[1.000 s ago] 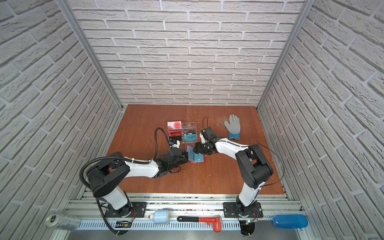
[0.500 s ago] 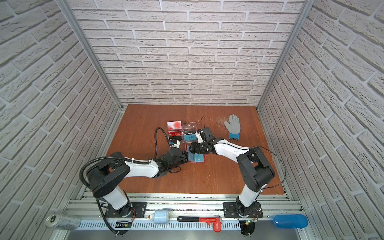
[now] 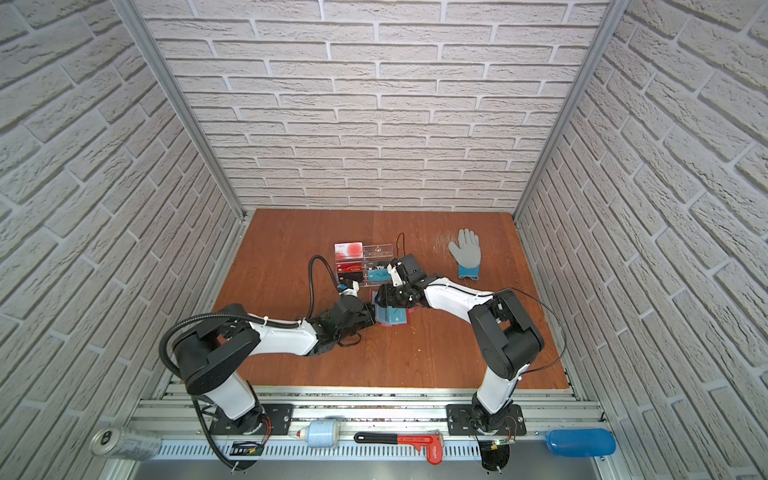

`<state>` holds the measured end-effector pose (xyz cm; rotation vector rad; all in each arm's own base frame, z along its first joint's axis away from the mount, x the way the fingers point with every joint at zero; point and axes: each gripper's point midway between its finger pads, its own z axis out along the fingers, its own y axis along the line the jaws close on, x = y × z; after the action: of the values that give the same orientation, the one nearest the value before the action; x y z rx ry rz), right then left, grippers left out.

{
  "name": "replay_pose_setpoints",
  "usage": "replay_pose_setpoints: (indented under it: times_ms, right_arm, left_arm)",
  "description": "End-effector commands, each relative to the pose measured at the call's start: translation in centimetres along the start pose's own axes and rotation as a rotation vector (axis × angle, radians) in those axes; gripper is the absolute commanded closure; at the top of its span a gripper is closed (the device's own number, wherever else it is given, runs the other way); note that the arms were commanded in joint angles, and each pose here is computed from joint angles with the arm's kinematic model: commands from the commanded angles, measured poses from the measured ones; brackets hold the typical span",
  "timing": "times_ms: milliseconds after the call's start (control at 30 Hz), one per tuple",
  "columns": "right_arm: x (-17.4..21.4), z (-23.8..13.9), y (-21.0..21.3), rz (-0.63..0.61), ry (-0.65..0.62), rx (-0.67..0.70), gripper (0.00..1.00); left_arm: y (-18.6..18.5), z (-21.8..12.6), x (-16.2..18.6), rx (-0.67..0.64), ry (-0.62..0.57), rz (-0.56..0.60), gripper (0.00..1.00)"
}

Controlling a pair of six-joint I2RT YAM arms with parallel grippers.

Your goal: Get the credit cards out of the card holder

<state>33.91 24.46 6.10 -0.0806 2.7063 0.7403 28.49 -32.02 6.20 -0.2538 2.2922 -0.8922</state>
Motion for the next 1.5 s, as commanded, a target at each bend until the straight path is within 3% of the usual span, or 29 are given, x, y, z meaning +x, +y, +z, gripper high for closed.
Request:
replay_pose_setpoints:
  times_ms: [0,600,867,1133,1467]
  right_arm:
    - [-0.4,0.2,0.8,-0.029,-0.010,0.006,0.36]
    - [-0.3,0.3,-0.4,-0.027,0.006,0.073,0.41]
    - [-0.5,-0.3,-0.7,-0.022,-0.006,0.073,0.49]
    - [-0.6,-0.8,-0.8,-0.018,-0.014,0.069,0.63]
    - [-0.5,-0.9,-0.9,-0.014,-0.002,0.058,0.68]
  left_arm:
    - [-1.3,-0.6,-1.3,0.052,-0.052,-0.007,1.00]
    - [-1.3,-0.7,-1.4,0.052,-0.057,-0.006,1.00]
    - [-1.1,-0.7,-1.2,0.049,-0.054,-0.009,1.00]
    - [-1.2,-0.7,-1.3,0.051,-0.055,-0.011,1.00]
    - [-1.1,-0.8,-1.3,0.049,-0.056,-0.011,1.00]
